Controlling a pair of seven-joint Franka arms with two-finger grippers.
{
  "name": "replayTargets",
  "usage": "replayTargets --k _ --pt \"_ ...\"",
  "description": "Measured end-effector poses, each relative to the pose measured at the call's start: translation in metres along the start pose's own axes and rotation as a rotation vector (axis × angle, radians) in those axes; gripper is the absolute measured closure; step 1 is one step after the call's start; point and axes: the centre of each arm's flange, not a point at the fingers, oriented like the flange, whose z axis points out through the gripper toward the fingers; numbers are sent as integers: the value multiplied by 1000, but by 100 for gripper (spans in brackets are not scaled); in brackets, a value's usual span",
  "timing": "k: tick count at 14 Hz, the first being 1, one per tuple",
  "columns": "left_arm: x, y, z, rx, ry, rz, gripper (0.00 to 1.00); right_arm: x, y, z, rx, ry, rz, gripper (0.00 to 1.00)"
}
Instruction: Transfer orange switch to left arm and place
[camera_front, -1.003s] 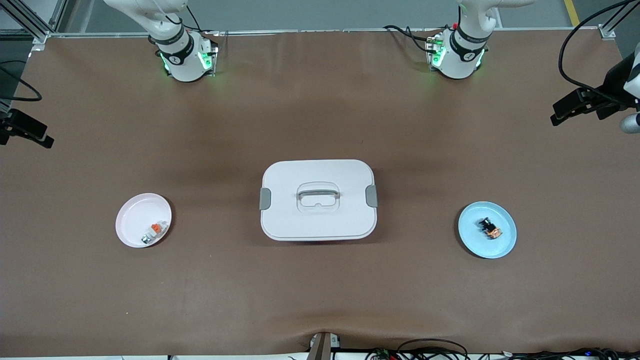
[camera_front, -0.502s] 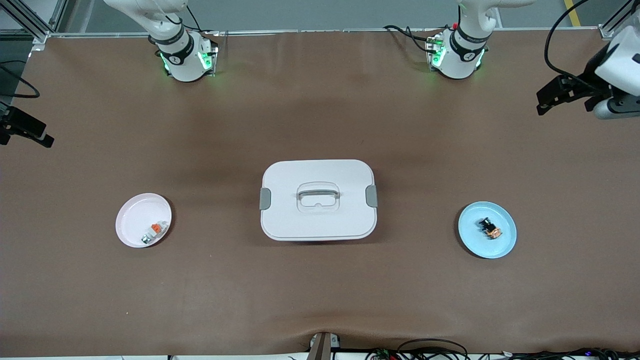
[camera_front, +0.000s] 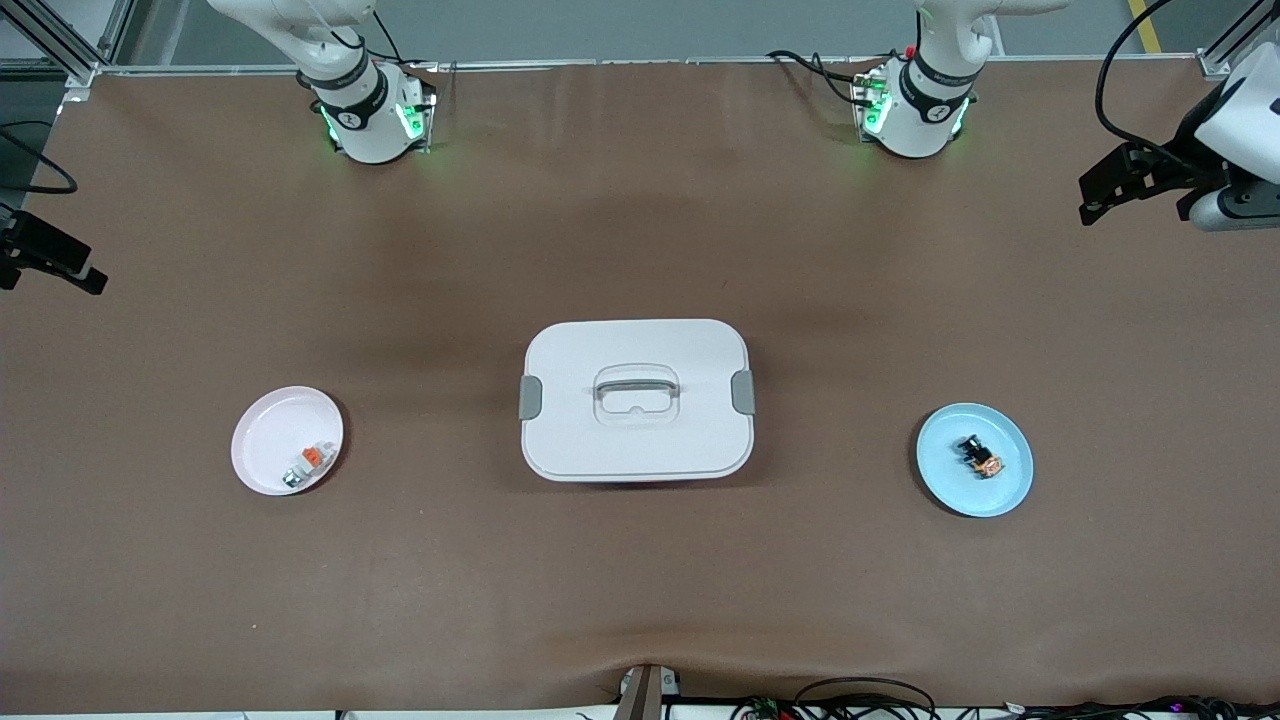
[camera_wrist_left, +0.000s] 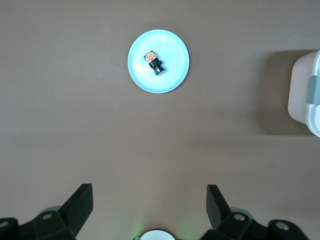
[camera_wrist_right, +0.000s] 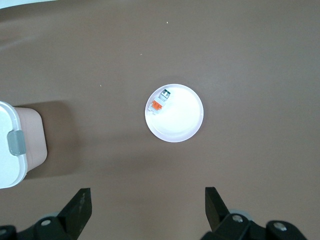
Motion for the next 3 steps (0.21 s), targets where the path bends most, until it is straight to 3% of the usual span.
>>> replayTargets --k 3 --pt "1 -13 0 -26 -2 -23 0 -1 1 0 -1 -6 1 0"
